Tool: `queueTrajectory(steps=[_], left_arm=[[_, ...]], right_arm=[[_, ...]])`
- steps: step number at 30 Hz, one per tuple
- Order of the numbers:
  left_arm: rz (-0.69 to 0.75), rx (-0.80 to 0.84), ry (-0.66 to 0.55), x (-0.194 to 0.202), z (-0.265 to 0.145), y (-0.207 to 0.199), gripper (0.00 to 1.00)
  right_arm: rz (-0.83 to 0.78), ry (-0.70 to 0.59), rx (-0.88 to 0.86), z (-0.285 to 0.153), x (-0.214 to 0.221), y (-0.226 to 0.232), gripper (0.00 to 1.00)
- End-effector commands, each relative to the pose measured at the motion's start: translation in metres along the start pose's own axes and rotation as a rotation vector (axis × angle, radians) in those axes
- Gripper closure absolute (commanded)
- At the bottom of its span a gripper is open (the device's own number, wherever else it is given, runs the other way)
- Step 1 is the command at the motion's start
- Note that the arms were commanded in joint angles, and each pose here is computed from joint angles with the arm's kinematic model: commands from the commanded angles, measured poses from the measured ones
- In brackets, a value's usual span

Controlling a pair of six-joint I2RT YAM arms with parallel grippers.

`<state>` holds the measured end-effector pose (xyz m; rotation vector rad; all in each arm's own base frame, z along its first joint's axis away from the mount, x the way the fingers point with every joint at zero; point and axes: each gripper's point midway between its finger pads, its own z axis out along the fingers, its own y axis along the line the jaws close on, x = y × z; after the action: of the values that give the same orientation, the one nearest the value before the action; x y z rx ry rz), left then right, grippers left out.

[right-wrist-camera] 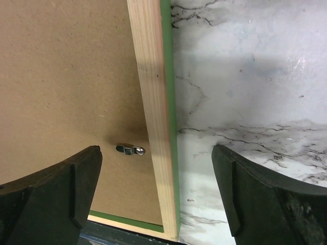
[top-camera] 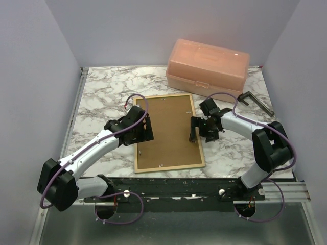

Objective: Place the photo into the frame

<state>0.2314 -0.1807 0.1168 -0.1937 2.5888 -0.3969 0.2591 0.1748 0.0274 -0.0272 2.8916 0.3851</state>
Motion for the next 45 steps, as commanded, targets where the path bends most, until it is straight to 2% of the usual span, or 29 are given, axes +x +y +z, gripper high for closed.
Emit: queueTrajectory(steps=[1, 7, 17, 21, 45], left_arm=[[-0.026, -0.147, 0.026, 0.018, -0.002, 0.046, 0.20], [-0.069, -0.215, 0.045, 0.026, 0.005, 0.069, 0.20], [-0.158, -0.290, 0.088, 0.030, 0.014, 0.096, 0.20], [-0.164, -0.289, 0.098, 0.033, 0.019, 0.098, 0.20], [-0.188, -0.283, 0.140, 0.048, 0.039, 0.101, 0.22]], right_arm=[[0.026, -0.014, -0.026, 0.010, -0.004, 0.006, 0.08], [0.042, -0.008, 0.040, 0.019, -0.001, -0.006, 0.23], [-0.001, 0.027, 0.113, 0.022, 0.020, -0.015, 0.34], [-0.020, 0.047, 0.154, 0.024, 0.029, -0.020, 0.42], [-0.086, 0.030, 0.276, -0.003, 0.044, -0.035, 0.43]])
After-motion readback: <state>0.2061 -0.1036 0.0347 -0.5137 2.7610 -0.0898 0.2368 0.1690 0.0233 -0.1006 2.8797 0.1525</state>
